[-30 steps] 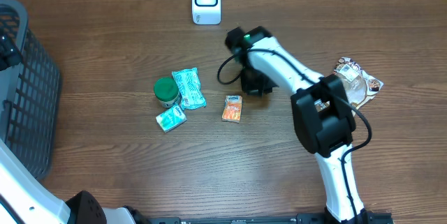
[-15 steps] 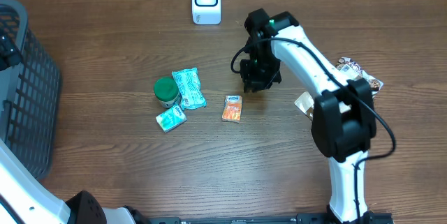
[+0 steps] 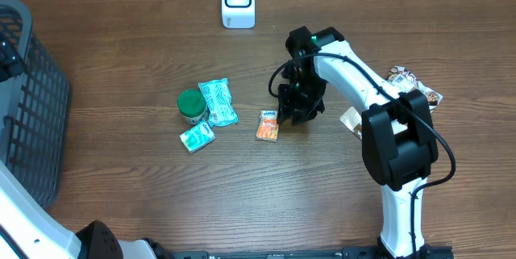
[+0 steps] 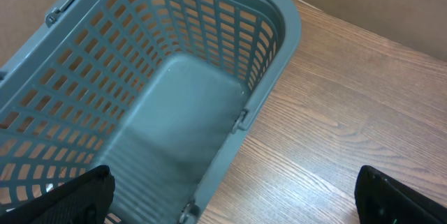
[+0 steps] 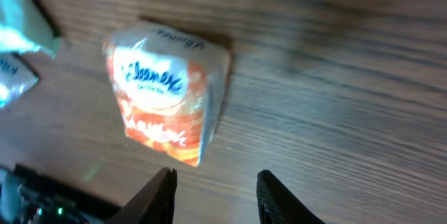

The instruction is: Scan the item barcode

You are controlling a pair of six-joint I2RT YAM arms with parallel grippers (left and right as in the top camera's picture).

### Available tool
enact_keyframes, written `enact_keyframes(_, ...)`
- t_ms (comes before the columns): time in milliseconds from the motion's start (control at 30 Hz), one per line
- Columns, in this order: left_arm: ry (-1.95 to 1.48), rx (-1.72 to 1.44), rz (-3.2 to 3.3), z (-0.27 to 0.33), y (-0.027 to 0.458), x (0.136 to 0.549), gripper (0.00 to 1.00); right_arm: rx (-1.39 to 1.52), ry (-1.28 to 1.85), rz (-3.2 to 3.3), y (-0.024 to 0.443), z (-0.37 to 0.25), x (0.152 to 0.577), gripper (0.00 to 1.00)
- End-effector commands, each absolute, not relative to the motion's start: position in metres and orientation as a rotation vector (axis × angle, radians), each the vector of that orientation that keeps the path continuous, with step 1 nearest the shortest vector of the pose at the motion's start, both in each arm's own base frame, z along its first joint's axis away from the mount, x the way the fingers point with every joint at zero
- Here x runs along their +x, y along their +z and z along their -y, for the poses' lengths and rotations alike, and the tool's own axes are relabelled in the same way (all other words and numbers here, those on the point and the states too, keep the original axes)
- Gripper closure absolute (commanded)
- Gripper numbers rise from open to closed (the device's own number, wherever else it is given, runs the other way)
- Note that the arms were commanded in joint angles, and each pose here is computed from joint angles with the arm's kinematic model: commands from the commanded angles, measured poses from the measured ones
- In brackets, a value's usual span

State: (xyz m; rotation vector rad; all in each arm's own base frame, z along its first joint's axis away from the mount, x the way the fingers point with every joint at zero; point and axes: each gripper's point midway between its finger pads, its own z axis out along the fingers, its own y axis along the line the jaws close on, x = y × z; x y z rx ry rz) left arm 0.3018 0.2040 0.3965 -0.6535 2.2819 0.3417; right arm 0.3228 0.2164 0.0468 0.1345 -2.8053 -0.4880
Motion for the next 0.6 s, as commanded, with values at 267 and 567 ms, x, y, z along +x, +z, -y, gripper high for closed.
enact_keyframes(267,0.33,-0.659,-2.274,-0.203,0.397,0.302,0.0,0.403,-0.456,2.759,0.052,-0.251,0.287,0.6)
enact_keyframes(567,0.33,-0.659,-2.274,-0.203,0.397,0.302,0.01,0.52,-0.409,2.753,0.041,-0.275,0.264,0.61)
